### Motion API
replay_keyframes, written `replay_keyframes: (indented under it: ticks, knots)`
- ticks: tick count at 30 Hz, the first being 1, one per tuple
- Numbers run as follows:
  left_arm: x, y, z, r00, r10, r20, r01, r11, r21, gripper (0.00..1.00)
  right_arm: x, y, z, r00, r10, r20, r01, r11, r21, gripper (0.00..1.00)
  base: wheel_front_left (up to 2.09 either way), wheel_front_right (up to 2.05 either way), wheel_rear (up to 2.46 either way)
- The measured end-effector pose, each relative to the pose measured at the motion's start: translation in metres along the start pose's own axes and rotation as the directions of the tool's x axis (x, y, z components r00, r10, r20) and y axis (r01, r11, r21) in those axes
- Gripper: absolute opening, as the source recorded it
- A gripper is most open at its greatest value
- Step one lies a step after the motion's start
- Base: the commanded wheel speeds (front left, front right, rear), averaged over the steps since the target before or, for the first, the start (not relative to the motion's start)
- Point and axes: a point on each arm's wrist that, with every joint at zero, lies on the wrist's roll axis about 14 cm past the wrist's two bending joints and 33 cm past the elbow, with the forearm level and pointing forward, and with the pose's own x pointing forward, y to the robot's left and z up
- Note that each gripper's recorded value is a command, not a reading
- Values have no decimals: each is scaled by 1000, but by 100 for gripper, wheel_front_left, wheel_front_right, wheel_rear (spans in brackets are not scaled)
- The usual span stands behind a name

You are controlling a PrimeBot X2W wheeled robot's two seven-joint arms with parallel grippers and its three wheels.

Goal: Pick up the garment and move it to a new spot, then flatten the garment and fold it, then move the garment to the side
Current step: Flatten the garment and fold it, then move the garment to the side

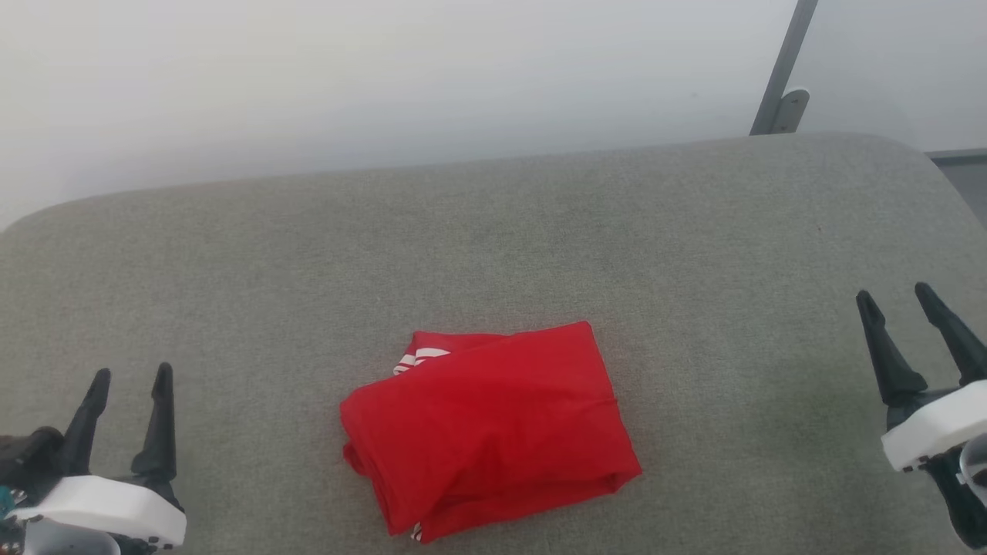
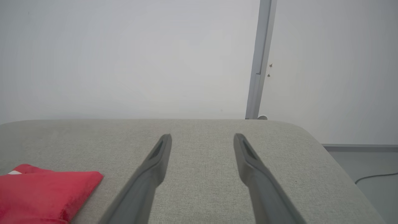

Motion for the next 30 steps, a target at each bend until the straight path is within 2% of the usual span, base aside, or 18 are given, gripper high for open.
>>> replay_keyframes:
  ticks: [30]
  knots:
    - [-20, 5, 7, 999, 26, 26, -26, 1000, 6, 100, -7, 17, -19, 1000, -5, -12, 5, 999, 54, 100, 0, 0, 0]
